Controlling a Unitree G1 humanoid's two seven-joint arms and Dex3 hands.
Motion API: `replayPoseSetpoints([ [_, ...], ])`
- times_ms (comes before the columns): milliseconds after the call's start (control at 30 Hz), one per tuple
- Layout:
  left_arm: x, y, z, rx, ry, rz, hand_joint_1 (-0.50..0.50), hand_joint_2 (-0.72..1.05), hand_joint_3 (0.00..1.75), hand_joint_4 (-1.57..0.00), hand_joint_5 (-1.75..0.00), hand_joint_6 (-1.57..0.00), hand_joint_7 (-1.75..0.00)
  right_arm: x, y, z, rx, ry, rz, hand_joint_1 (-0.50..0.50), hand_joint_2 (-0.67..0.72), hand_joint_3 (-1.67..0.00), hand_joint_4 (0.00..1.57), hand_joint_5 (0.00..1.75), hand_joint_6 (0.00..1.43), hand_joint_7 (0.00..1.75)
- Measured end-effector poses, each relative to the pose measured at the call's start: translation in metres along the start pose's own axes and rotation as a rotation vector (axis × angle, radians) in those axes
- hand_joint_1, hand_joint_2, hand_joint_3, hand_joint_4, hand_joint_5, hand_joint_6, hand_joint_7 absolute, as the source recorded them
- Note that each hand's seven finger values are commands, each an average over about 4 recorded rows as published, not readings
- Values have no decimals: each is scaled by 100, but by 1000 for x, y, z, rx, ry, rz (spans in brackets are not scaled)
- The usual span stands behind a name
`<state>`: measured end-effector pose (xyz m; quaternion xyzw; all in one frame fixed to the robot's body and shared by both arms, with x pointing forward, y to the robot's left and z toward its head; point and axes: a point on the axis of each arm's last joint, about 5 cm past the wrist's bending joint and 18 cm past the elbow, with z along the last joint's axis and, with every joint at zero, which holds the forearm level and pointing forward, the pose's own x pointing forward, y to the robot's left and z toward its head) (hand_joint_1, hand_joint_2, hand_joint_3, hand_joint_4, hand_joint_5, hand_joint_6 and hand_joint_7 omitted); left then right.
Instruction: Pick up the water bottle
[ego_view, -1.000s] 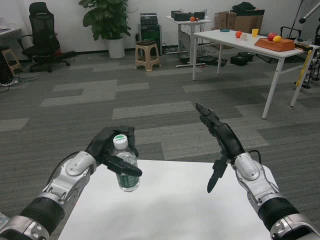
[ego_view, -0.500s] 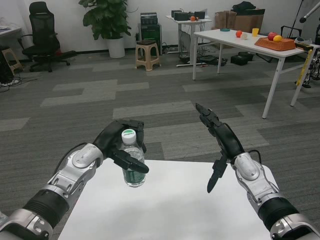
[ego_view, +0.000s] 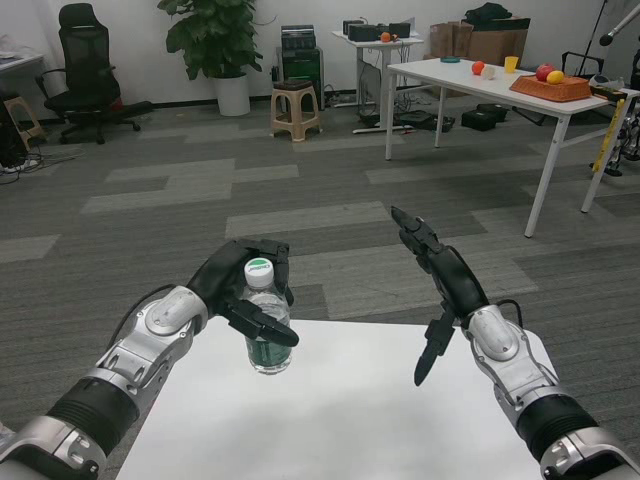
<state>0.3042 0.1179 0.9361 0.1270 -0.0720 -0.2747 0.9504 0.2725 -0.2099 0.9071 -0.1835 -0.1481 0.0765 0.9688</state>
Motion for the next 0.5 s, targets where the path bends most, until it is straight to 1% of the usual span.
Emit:
replayPoseSetpoints([
  [100, 0, 0, 0, 0, 0, 0, 8, 29, 17, -157, -175, -131, -169, 0, 0, 0, 0, 0, 0, -46, 66, 0, 0, 0, 0, 0],
  [167, 0, 0, 0, 0, 0, -1, 8, 25, 17, -157, -175, -131, -169, 0, 0, 0, 0, 0, 0, -46, 66, 0, 0, 0, 0, 0],
  [500, 0, 0, 0, 1, 0, -1, 8, 25, 17, -157, -175, -131, -168, 0, 0, 0, 0, 0, 0, -46, 66, 0, 0, 0, 0, 0],
])
